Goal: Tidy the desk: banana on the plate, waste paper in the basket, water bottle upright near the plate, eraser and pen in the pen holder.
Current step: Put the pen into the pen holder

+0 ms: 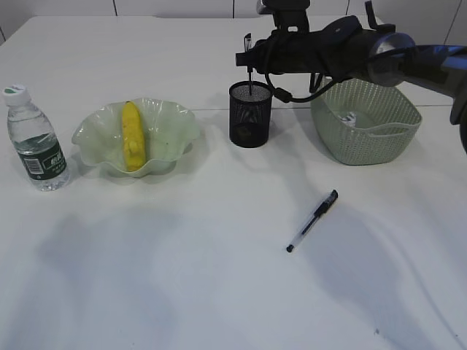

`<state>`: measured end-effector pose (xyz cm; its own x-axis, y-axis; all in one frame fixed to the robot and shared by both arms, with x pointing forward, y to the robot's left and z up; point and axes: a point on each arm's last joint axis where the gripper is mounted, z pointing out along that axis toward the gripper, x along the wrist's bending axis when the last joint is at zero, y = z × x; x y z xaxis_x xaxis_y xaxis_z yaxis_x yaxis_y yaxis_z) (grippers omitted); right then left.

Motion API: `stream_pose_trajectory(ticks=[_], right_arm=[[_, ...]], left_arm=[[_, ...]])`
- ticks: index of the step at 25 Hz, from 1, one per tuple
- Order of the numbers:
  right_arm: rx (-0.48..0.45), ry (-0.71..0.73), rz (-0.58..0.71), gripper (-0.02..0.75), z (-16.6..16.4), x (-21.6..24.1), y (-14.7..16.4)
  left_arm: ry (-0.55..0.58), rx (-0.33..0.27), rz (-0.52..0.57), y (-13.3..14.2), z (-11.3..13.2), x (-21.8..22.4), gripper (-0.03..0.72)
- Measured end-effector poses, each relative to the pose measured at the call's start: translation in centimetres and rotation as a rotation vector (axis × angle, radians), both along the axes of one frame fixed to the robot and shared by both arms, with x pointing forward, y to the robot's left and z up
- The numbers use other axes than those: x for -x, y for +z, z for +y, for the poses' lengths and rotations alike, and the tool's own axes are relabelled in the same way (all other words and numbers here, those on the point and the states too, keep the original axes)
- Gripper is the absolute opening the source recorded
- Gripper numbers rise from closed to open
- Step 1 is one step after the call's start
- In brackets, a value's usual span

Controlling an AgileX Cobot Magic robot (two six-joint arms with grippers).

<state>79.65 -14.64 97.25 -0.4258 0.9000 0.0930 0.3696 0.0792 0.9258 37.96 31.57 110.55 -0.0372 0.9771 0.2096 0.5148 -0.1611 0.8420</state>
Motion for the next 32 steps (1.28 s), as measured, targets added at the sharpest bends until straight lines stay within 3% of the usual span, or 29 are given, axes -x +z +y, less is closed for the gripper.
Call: stream_pose_trajectory(ticks=[32], right_arm=[[0.003, -0.049, -0.034, 0.090, -0.47, -0.31, 0.25]], left_arm=[[0.000, -0.007, 0.000, 0.01, 0.04, 0.00, 0.395]])
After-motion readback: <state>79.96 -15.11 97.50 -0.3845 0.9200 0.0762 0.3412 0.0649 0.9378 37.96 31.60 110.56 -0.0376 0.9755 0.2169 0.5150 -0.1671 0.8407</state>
